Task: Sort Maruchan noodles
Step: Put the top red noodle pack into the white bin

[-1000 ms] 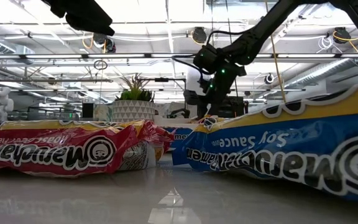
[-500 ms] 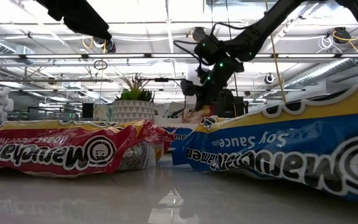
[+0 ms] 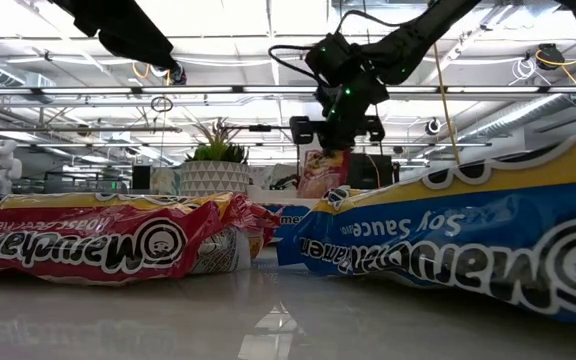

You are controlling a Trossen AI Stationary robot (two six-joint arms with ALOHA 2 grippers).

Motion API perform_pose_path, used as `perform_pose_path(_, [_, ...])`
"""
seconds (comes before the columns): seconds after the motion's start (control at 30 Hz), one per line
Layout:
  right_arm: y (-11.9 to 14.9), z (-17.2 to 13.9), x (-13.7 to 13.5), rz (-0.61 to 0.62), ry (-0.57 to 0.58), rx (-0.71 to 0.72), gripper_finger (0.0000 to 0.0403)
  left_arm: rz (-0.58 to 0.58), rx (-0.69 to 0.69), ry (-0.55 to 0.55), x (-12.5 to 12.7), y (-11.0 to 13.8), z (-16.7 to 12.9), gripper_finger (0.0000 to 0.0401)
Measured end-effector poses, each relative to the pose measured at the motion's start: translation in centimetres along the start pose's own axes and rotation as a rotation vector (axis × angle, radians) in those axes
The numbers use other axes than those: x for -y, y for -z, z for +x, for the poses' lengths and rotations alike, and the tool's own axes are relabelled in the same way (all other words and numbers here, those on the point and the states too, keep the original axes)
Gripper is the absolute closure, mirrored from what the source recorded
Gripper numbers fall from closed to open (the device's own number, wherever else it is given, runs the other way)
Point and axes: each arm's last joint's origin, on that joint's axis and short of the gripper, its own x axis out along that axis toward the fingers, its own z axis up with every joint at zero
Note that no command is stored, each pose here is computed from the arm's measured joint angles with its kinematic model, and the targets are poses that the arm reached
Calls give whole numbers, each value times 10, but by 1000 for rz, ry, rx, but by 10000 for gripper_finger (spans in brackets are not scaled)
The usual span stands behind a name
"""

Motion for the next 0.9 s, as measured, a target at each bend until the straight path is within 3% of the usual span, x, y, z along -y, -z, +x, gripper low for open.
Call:
perform_pose_path(0.43, [5, -29, -16, -49, 175, 128, 403, -7, 4, 1, 0, 0, 0, 80])
perform_pose_path(0.9, [13, -21, -9, -15, 163, 103, 403, -28, 27, 6, 1, -3, 0, 80])
